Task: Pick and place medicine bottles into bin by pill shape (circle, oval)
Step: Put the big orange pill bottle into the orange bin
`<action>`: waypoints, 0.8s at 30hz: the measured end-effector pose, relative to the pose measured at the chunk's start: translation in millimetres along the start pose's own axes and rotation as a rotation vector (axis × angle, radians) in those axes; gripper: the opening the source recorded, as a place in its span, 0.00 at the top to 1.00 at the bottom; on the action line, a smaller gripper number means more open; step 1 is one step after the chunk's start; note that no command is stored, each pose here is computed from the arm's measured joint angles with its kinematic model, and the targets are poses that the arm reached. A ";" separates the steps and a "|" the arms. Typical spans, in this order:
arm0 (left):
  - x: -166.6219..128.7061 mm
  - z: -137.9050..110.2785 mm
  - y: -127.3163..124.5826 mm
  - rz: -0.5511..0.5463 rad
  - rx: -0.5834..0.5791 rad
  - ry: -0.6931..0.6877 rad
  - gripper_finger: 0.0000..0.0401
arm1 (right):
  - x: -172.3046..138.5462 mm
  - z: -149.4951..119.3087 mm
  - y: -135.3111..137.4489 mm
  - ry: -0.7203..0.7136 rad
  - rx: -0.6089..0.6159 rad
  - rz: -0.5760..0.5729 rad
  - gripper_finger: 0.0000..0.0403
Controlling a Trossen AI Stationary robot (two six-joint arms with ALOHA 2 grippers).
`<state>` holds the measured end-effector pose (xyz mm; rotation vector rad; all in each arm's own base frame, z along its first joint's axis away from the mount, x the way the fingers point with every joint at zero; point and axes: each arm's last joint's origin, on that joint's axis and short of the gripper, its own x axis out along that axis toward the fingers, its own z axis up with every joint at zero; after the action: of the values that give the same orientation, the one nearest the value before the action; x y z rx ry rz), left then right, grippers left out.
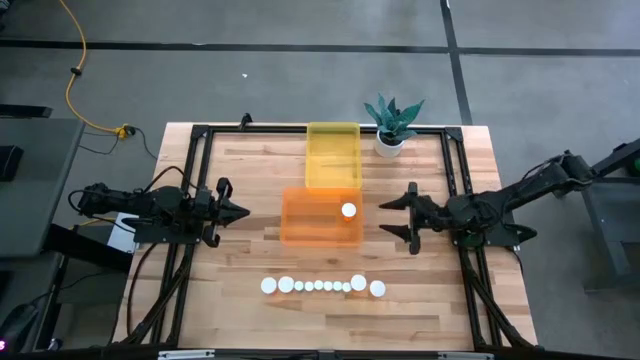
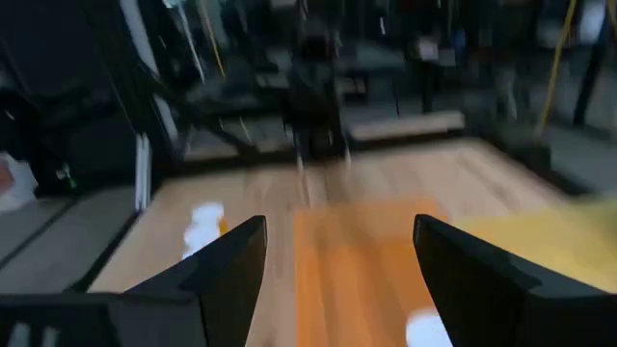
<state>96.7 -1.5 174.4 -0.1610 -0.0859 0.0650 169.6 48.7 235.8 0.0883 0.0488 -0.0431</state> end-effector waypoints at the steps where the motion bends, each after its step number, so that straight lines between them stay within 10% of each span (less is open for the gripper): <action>1: 0.0 0.0 0.2 0.008 0.000 -0.001 0.99 | 0.2 -3.0 -0.1 -0.025 -0.018 0.007 0.37; 24: -0.4 8.8 0.6 0.051 0.003 -0.096 0.95 | 7.2 -15.4 -3.8 -0.036 -0.068 -0.014 0.37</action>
<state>95.5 0.4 182.9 -0.1570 -0.1775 0.1234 175.9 46.0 219.7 0.0195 0.0144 -0.0573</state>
